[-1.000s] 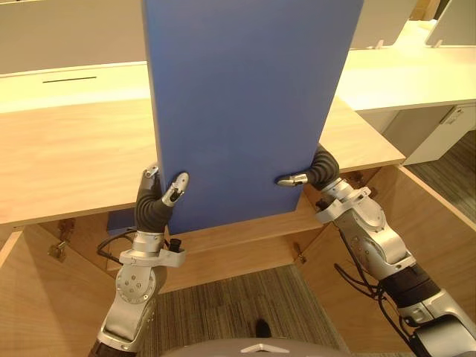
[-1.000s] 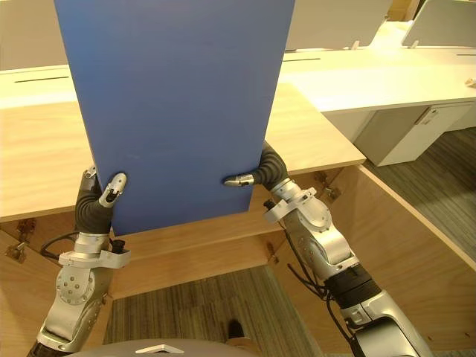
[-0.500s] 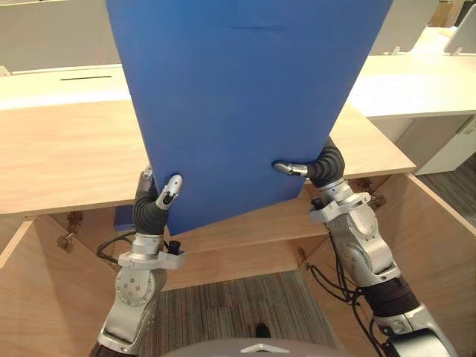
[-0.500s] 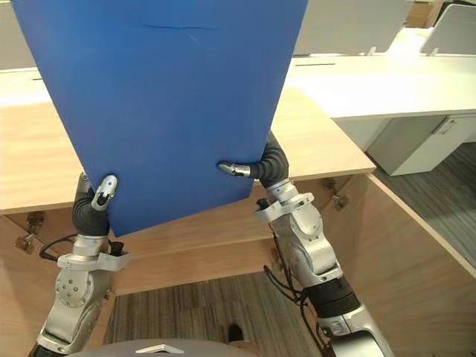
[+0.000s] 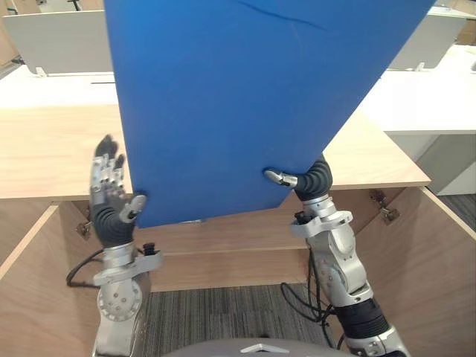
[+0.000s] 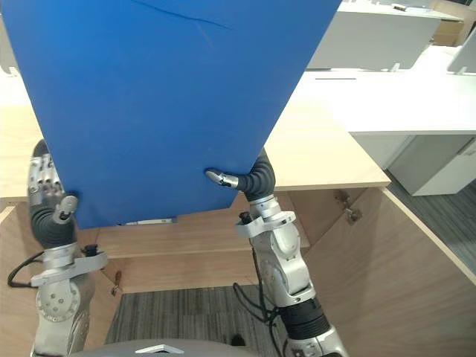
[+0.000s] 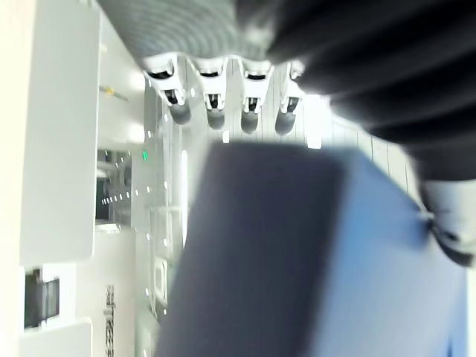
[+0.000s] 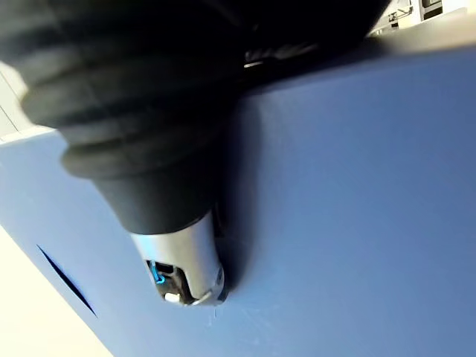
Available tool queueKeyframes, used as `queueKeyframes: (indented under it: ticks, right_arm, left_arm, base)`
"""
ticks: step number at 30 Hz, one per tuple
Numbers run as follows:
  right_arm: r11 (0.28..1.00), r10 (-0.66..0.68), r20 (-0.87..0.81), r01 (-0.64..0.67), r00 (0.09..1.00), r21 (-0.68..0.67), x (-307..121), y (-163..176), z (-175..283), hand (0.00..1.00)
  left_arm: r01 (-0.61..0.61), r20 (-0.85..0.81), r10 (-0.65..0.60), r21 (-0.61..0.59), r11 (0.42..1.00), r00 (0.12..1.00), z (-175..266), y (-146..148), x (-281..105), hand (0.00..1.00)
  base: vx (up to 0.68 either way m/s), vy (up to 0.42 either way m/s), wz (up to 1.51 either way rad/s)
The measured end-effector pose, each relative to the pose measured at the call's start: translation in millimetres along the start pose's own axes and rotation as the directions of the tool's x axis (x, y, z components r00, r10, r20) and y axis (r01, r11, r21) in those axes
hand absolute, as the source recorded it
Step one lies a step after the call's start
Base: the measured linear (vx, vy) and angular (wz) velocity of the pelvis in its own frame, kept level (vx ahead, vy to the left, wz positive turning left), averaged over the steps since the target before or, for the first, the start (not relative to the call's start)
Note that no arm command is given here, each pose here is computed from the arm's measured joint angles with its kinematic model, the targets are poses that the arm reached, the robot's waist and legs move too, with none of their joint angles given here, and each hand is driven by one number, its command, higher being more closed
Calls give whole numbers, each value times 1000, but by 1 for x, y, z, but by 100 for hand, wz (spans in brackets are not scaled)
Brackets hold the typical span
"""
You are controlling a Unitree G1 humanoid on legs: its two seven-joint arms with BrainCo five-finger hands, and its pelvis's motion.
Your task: Walk over to the cabinet, pick up the folder, carry it to the office cabinet, place the folder inside the office cabinet, then close the office cabinet door
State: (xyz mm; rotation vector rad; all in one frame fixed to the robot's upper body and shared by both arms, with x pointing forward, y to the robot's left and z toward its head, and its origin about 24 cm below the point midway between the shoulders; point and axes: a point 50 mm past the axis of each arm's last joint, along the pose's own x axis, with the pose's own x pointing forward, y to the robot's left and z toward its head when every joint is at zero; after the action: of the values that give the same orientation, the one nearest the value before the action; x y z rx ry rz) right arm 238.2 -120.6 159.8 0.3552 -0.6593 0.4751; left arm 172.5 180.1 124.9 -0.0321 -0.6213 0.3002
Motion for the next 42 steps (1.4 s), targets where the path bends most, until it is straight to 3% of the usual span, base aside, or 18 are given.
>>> queueKeyframes:
  ticks: [6,12,15,17,27,29,35,42]
  right_arm:
    - [999,-29,-12,29,1000,17,-6,0,-3,100]
    - [999,-34,-22,35,999,17,-7,-1,-6,100]
    - [999,-37,-24,38,999,19,-7,-1,-6,100]
    - [999,-46,-29,47,999,23,-7,-2,-8,100]
    - [998,-33,-89,28,996,-56,-9,11,-23,100]
    - [997,-6,-100,-2,995,-75,-9,17,-26,100]
    - [990,76,-187,-96,979,-100,-23,44,-41,100]
    - [967,162,-248,-205,955,-154,-33,61,-49,100]
  left_arm:
    - [-136,-79,143,79,987,987,-9,25,-13,0]
    - [-118,-281,155,144,983,947,-44,33,-36,0]
    - [-69,-456,145,180,981,878,-76,38,-61,0]
    - [-25,-609,147,203,979,779,-100,43,-87,0]
    - [112,-884,156,226,968,441,-149,57,-160,0]
    - [130,-898,153,224,966,413,-153,57,-165,0]
    - [333,-942,64,180,926,330,-165,49,-180,0]
    - [419,-964,35,146,896,262,-173,44,-190,0]
  base:
    - [-39,-48,31]
    - [-17,-43,20]
    - [-11,-18,9]
    - [0,0,0]
    - [-32,-17,-7]
    - [-27,-20,-14]
    - [-12,-22,-19]
    - [18,-18,-21]
